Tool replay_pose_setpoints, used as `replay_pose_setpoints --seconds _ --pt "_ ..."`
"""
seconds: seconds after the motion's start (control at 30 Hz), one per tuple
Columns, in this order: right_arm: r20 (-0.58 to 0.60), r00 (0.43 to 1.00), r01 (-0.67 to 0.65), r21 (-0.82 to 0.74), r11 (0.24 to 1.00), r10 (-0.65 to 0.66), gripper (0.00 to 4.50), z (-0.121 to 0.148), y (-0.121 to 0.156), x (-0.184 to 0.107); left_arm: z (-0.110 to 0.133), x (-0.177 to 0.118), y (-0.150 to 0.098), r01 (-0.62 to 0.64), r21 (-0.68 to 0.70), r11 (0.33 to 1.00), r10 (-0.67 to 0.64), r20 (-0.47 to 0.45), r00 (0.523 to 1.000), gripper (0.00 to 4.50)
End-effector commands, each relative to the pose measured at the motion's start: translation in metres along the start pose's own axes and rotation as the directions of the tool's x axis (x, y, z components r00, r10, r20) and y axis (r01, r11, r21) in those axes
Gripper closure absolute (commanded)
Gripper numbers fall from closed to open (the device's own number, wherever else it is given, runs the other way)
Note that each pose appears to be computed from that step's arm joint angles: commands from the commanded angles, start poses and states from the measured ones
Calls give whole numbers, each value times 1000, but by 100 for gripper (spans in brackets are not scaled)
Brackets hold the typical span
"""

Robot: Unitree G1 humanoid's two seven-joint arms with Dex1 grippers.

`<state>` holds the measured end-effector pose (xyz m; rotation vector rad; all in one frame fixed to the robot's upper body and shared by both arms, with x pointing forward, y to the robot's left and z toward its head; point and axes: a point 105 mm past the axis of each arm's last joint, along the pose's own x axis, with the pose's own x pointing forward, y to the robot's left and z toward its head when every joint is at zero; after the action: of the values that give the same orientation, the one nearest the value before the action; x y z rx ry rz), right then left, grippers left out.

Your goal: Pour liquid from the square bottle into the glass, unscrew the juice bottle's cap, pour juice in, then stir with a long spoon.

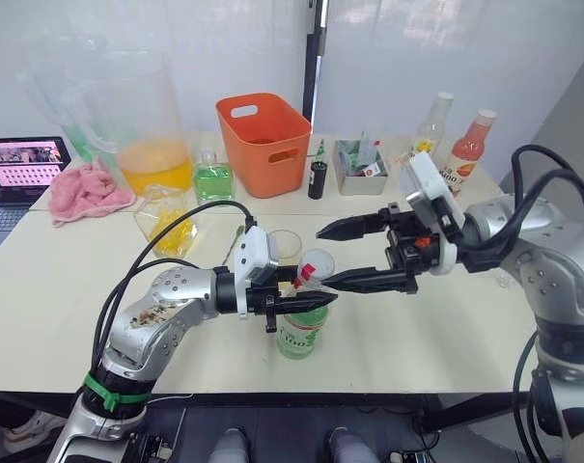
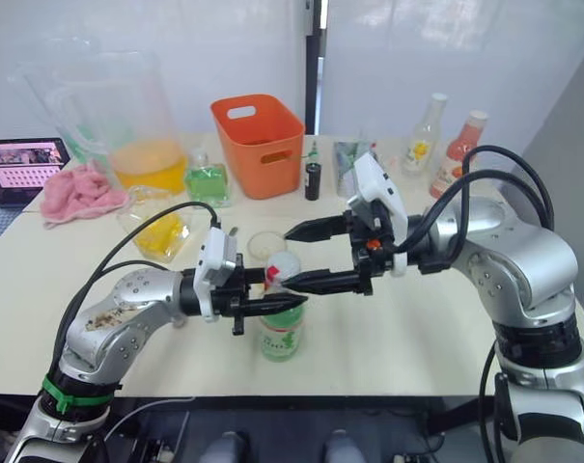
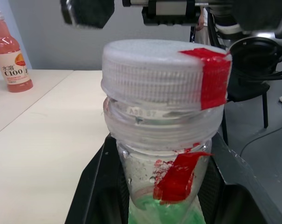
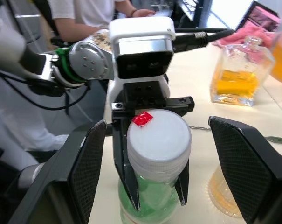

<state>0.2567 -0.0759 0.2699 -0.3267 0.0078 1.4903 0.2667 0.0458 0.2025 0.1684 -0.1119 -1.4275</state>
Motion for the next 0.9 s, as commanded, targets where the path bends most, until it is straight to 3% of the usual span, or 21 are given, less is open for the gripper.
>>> replay_pose_setpoints --seconds 0.03,0.5,0.73,0.9 --pt "23 999 25 -43 999 -24 79 8 5 1 -7 2 2 9 -13 1000 -10 -24 1000 321" --pt "12 1000 14 -34 999 -13 79 1 2 10 -7 4 4 -4 -4 1000 4 -25 1000 321" --pt "22 1000 11 -18 1000 -10 283 0 1 12 -7 3 3 -13 -5 1000 13 -23 1000 321" --pt "28 1000 15 -18 1000 -14 283 -1 -2 12 -7 3 3 -15 -5 1000 15 -22 1000 321"
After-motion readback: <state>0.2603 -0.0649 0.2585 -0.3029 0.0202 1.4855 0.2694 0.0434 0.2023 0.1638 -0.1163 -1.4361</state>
